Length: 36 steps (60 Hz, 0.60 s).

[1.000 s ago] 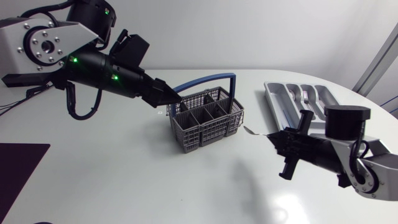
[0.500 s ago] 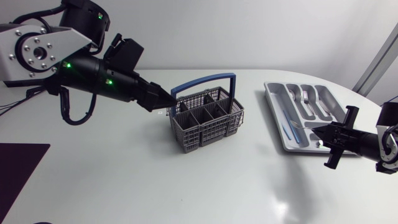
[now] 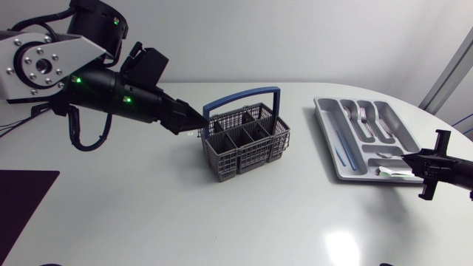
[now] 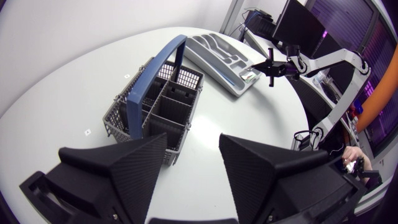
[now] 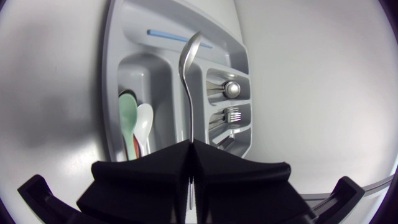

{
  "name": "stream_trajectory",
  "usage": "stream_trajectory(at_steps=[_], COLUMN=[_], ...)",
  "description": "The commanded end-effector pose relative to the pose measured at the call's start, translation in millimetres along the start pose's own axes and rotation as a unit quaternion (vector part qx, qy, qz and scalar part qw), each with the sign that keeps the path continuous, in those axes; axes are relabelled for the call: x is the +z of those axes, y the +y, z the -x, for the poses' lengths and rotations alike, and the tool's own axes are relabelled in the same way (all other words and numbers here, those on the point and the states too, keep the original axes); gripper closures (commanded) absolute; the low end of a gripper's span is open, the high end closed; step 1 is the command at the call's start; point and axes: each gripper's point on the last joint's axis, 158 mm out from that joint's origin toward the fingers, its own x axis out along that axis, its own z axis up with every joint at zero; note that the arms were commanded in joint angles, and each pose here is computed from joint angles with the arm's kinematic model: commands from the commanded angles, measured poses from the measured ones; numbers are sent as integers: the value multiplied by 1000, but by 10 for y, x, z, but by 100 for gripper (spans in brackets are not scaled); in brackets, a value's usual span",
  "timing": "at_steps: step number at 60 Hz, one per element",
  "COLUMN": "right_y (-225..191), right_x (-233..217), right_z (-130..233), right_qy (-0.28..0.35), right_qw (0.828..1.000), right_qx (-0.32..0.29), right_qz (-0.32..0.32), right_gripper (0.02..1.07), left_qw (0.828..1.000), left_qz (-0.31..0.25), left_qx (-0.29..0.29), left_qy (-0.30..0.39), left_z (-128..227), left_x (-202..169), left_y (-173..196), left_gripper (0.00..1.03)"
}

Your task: Unload the cutlery basket into the drawer organizer.

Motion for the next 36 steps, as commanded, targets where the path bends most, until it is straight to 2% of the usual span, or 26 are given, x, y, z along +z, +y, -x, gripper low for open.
stream_trajectory(at_steps=[1, 21, 25, 30, 31, 36], right_y=[145, 400, 421, 422, 421, 344], right_x=[-73, -119, -145, -177, -189, -212], right_z=[-52, -184, -218, -248, -250, -257], right_qy=[-1, 11, 13, 18, 20, 27], right_qw=[999, 997, 997, 996, 996, 997], right_qx=[13, 45, 47, 46, 47, 34], right_qz=[37, 65, 67, 68, 68, 70], right_gripper=[102, 100, 91, 60, 56, 52], left_qw=[1000, 1000, 1000, 1000, 1000, 1000], left_qz=[14, 14, 14, 13, 13, 13], left_qx=[5, 4, 6, 7, 8, 9], left_qy=[-2, -1, -2, -3, -3, -6], left_z=[21, 9, 19, 34, 34, 56], left_x=[-27, -29, -32, -32, -33, -20], left_y=[15, -10, -7, -6, -3, 0], left_gripper=[43, 43, 43, 43, 43, 43])
